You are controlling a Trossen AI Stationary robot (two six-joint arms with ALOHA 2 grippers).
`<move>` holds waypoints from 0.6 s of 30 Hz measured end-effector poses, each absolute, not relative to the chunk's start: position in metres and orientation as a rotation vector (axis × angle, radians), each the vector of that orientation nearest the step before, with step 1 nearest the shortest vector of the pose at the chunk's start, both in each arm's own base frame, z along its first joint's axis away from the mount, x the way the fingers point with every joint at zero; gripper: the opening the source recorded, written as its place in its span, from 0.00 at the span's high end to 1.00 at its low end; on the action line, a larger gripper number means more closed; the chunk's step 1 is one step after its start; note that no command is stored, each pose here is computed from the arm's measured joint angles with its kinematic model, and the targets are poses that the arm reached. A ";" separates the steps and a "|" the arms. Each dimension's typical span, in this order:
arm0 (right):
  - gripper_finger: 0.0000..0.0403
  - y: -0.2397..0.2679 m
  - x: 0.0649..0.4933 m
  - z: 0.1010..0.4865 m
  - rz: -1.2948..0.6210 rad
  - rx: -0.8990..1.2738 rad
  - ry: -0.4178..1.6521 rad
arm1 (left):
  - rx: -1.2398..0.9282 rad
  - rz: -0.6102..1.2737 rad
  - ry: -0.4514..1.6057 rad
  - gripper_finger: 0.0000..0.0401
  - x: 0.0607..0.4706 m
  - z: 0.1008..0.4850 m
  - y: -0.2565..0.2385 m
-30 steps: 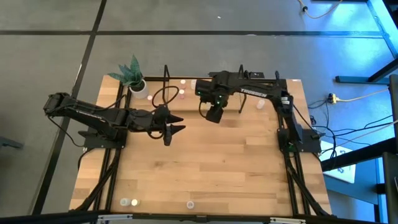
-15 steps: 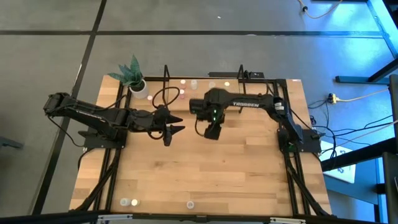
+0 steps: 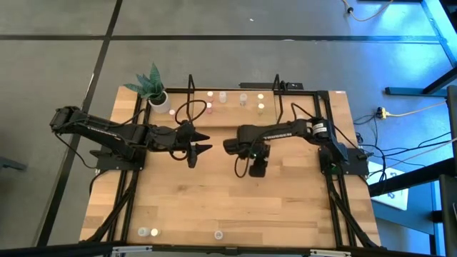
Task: Pick and place medicine bottles onto shelf by color
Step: Put the top transparent pill bottle on the shelf aligned with the other transparent pill bottle
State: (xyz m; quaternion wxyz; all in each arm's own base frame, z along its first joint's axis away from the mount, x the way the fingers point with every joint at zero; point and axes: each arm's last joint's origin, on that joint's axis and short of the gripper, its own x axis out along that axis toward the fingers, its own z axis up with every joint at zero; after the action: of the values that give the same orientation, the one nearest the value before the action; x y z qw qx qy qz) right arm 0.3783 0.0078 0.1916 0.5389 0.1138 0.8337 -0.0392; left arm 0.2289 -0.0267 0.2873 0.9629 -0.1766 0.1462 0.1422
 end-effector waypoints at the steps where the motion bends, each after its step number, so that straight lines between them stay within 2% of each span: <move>1: 0.63 0.009 0.376 0.189 -0.094 0.267 1.998 | -0.358 0.288 0.296 0.55 0.229 0.287 -0.027; 10: 0.63 0.011 0.369 0.175 -0.102 0.263 2.040 | -0.322 0.162 0.331 0.55 0.229 0.287 -0.032; 18: 0.61 0.011 0.367 0.166 -0.105 0.266 2.035 | -0.293 0.137 0.335 0.55 0.228 0.287 -0.038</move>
State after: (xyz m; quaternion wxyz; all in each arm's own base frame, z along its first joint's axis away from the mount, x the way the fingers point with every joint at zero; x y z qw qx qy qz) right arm 0.3671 0.0113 0.1661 0.5169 0.1107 0.8477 -0.0438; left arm 0.2282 -0.0382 0.2870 0.9730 -0.1451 0.1659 0.0678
